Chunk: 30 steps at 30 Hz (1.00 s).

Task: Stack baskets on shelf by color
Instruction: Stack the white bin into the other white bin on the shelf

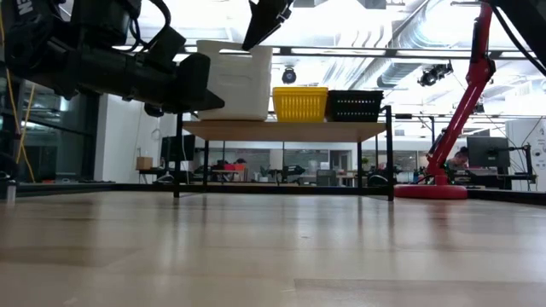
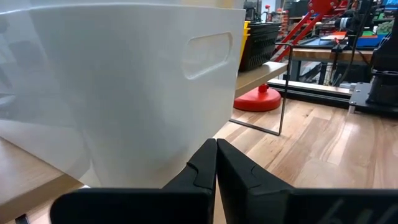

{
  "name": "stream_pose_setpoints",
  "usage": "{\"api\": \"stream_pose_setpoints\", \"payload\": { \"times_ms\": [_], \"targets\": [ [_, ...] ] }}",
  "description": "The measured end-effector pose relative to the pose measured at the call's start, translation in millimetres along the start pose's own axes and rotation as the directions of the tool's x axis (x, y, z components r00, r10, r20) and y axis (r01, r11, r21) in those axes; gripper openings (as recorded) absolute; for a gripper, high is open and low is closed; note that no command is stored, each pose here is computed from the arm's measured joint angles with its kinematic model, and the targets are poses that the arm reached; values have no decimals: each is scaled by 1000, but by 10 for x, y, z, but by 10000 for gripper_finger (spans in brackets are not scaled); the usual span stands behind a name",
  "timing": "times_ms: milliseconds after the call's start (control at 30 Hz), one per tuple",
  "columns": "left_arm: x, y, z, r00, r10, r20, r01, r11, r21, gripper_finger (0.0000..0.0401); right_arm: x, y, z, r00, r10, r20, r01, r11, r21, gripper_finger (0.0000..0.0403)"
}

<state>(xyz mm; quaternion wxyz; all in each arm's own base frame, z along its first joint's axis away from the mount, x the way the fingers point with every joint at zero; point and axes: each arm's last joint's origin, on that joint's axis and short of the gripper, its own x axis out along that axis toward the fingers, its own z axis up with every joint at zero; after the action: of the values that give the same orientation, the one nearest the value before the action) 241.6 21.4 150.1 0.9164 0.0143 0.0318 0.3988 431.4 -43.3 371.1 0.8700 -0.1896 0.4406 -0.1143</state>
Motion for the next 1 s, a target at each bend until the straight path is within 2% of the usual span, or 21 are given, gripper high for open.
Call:
{"api": "stream_pose_setpoints", "payload": {
  "times_ms": [400,833,1000],
  "targets": [
    [0,0,0,1000,0,0,0,1000,2,0,2,-4,-1,1000,13,4,-13,1000,2,8],
    [0,0,-1,1000,2,0,-2,1000,3,0,-19,-16,23,999,7,32,-7,1000,1,1],
    [9,12,-2,1000,8,-1,-8,1000,3,0,-169,-80,81,997,-10,72,9,1000,15,1]
  ]
}}
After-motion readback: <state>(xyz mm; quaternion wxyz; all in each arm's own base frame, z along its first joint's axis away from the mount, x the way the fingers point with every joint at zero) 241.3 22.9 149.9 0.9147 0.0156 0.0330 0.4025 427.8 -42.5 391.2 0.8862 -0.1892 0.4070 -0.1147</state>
